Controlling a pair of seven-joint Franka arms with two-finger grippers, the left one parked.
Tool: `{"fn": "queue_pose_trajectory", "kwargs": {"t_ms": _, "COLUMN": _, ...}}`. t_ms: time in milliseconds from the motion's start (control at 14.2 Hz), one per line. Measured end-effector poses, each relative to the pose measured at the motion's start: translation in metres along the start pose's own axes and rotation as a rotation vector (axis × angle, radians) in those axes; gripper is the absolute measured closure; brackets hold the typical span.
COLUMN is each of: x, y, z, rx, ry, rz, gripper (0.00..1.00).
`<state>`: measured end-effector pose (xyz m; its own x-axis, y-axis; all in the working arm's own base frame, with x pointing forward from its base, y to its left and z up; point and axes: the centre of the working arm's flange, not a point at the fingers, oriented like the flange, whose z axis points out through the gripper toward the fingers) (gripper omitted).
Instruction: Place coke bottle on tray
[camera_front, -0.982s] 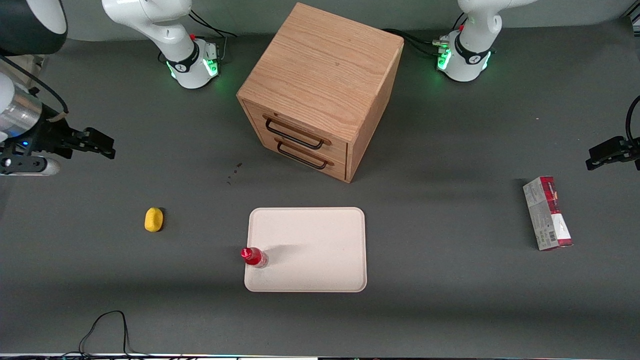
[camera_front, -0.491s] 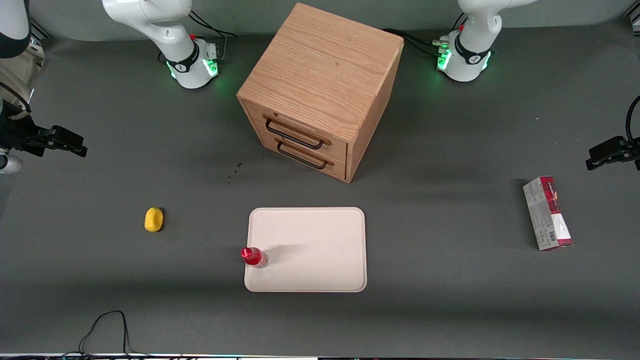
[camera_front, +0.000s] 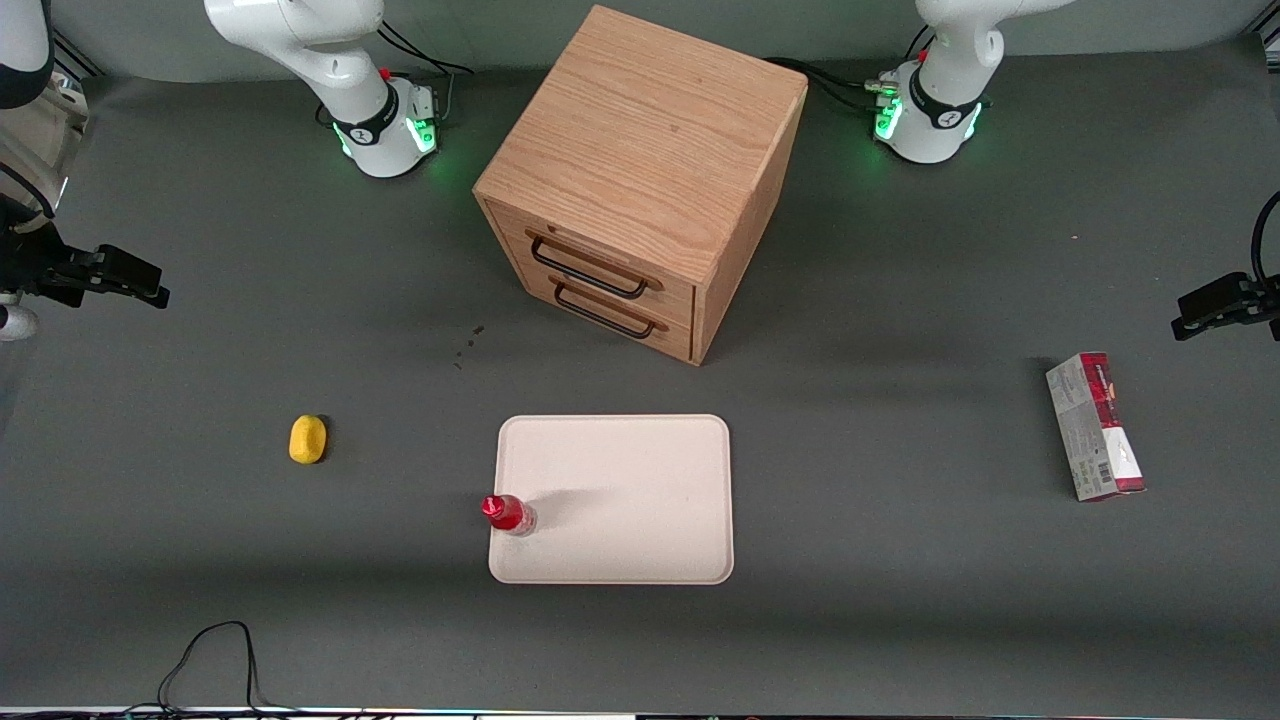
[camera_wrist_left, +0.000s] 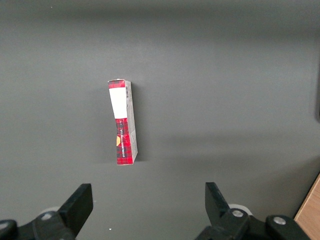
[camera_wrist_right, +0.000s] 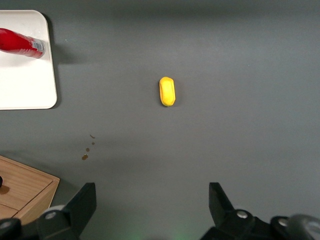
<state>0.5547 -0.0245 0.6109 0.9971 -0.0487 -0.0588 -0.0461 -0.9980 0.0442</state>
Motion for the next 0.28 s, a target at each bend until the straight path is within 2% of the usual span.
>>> {"fn": "queue_pose_trajectory", "kwargs": {"t_ms": 281, "x": -0.0001, "y": 0.0033, "z": 0.0002, "rx": 0.0, "ry": -0.001, "rz": 0.006, "gripper": 0.0}}
